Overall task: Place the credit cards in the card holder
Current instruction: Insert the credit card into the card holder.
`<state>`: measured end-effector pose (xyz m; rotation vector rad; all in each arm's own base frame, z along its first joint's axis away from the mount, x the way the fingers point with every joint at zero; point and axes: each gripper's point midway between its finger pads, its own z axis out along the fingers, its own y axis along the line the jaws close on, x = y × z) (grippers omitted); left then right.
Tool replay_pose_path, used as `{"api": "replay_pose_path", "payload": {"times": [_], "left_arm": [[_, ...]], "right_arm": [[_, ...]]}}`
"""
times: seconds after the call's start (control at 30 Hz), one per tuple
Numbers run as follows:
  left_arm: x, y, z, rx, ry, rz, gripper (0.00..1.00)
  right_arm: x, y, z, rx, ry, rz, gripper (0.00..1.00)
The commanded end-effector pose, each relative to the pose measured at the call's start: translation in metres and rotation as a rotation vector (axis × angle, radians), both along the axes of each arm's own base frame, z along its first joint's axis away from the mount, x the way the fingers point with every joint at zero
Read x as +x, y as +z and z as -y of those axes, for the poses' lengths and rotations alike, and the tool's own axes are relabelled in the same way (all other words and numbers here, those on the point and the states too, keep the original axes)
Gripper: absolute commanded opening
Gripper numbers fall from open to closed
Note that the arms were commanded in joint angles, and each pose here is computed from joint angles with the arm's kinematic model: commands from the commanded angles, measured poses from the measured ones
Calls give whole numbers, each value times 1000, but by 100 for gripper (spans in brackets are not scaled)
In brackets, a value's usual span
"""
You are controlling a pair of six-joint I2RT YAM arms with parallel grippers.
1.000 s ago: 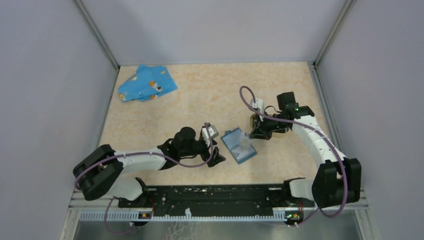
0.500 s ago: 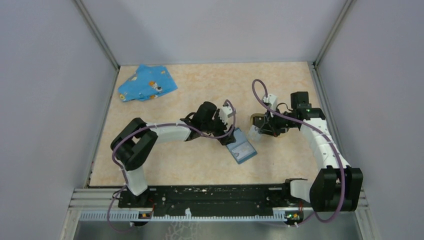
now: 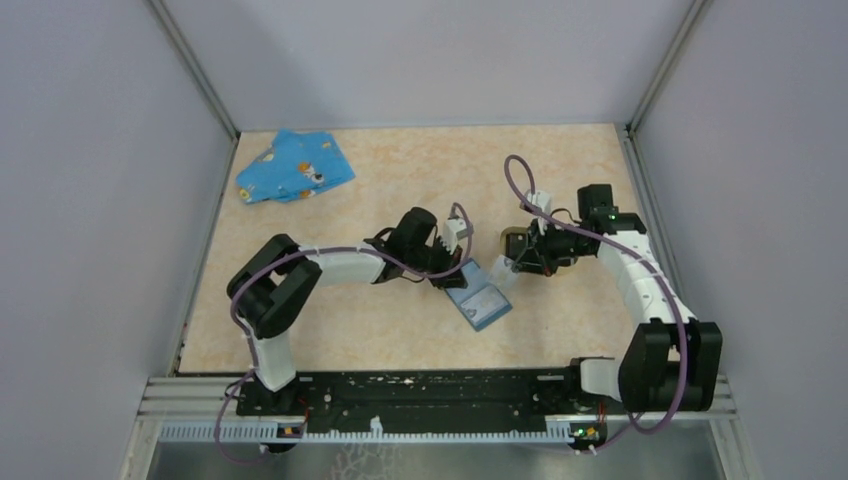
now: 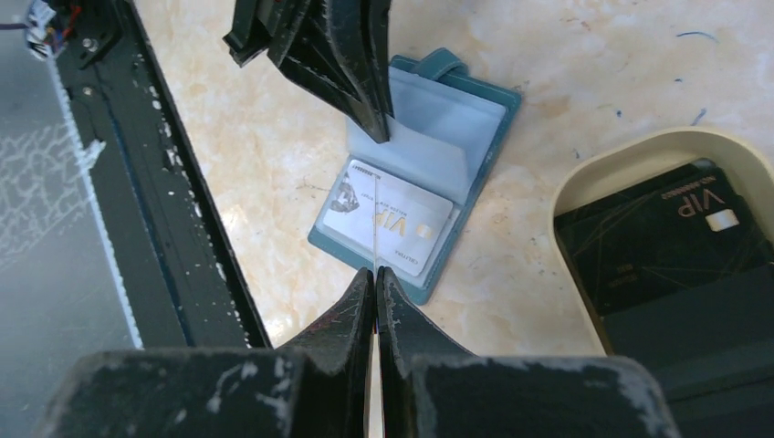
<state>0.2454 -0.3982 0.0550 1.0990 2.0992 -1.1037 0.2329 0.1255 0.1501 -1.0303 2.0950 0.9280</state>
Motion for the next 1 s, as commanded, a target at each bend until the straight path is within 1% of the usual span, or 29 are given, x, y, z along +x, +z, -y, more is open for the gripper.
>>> {"api": "replay_pose_path", "payload": {"times": [0.0,0.13,0.2,0.27,0.3,0.37,0.4,0.57,0.73,0.87,0.97], "left_arm": [[-5,25,-19,-101,214,-61,0],[-16,23,-58,-215,518,-185,0],[-24,20,-78,-299,652,-263,0],[-30,21,-93,-385,742,-314,0],[-34,18,-99,-408,777,-337,0],[-37,15,-108,-427,826,-339,0],[-35,13,-112,-434,862,-332,0],[-25,15,-124,-510,962,-330,0],[-9,22,-120,-595,1023,-340,0],[-4,25,-101,-642,979,-374,0],[-7,24,-94,-650,938,-373,0]], "right_arm": [[1,12,-13,108,45,-31,0],[-2,6,-23,205,66,-129,0],[-4,1,-31,256,69,-193,0],[-8,-6,-43,279,93,-245,0],[-9,-9,-49,285,99,-269,0],[-12,-16,-63,292,111,-305,0],[-9,-17,-68,298,117,-292,0],[-15,-32,-85,291,104,-369,0],[-10,-40,-91,307,45,-438,0],[-6,-38,-92,311,37,-427,0],[-5,-38,-92,305,42,-422,0]]}}
